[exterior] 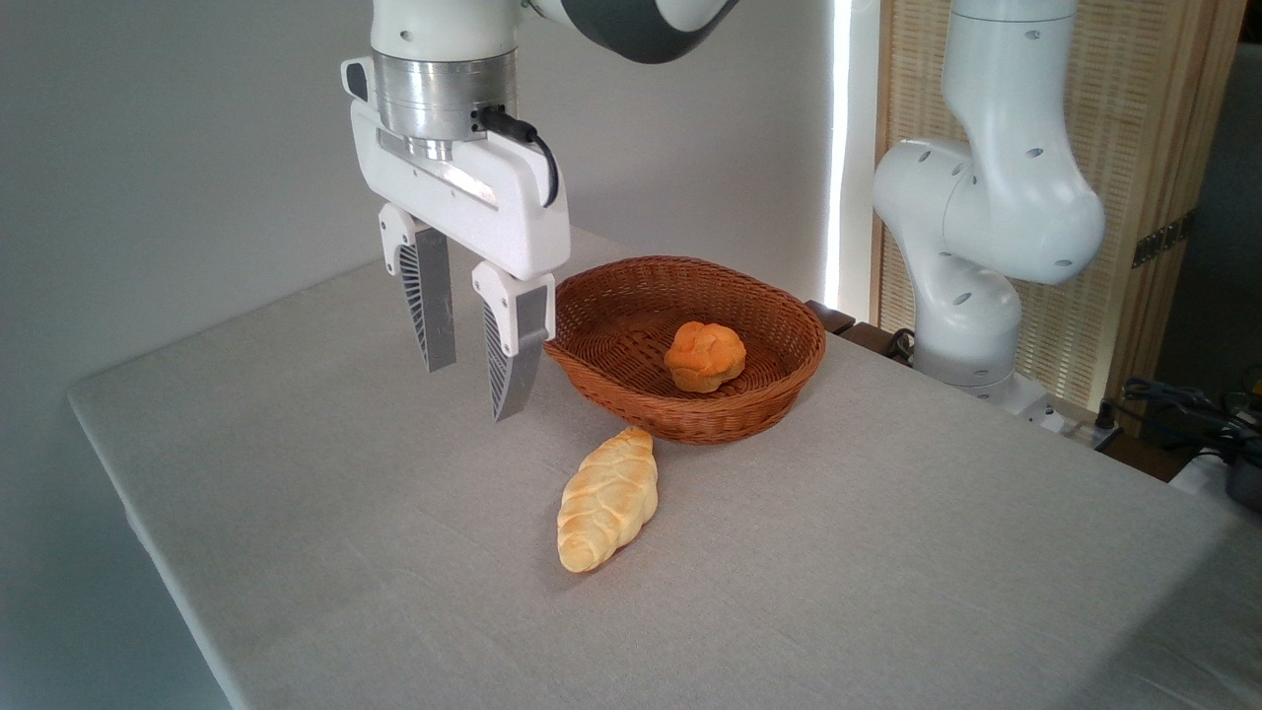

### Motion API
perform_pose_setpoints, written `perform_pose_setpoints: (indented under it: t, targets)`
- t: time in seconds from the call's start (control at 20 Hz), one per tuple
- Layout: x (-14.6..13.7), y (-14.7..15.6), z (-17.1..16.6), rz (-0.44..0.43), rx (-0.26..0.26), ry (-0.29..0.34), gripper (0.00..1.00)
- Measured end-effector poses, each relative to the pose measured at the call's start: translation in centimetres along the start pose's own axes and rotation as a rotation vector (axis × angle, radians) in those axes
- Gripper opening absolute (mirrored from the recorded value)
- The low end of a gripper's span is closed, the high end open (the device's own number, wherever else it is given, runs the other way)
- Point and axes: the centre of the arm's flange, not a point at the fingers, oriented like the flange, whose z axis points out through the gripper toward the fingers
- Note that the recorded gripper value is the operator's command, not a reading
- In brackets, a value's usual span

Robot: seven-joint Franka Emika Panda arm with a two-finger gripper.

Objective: Put bread into the basket
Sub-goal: 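Lower the open gripper down onto the golden croissant on the table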

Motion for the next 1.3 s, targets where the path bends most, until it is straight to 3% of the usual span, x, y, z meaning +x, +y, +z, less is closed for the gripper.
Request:
perform_pose_setpoints:
  t: [1.0, 1.3]
  targets:
    - [0.2, -0.3, 1.3, -0.002, -0.015, -0.021, 1.00]
    - [-0.3, 0.1, 1.8, -0.002, -0.050, -0.066, 1.00]
